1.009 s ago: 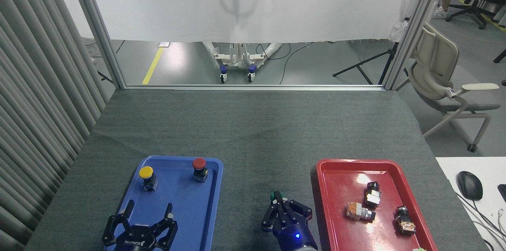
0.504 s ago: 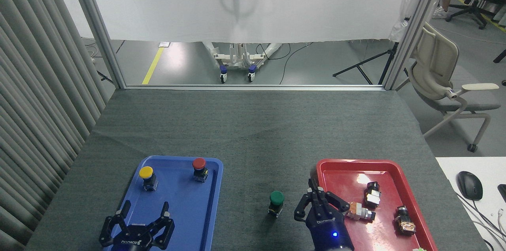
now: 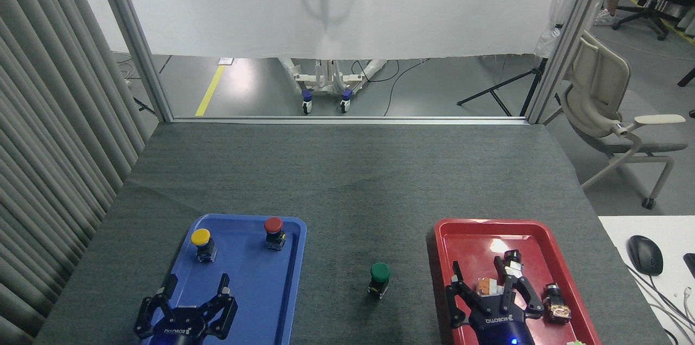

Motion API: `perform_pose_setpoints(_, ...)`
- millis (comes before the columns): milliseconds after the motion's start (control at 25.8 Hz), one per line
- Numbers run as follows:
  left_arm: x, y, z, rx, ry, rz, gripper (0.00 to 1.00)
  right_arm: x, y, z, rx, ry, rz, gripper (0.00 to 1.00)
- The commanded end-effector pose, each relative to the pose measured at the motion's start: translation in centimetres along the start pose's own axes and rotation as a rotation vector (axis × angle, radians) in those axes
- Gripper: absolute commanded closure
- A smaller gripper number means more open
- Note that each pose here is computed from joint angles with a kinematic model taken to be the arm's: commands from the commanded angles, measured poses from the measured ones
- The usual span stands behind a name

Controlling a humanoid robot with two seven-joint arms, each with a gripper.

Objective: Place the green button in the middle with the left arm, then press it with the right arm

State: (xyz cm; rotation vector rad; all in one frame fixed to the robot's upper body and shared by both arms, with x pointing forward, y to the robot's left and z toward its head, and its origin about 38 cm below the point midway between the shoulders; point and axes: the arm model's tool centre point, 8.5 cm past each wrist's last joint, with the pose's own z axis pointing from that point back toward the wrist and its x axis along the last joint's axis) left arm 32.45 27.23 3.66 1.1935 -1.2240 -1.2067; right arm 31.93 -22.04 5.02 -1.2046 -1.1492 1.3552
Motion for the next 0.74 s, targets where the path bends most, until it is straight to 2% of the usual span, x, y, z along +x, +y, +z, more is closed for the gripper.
perform_pose_setpoints(0, 0.0, 0.1, -0.1, 0.004, 0.001, 0.002, 0.0, -0.2, 0.0, 0.2, -0.002, 0.015, -0.008, 0.0)
perform_pose_setpoints(698, 0.0, 0.1, 0.1, 0.001, 0.003, 0.0, 0.0, -1.1, 0.9, 1.6, 0.004, 0.067, -0.038, 0.0)
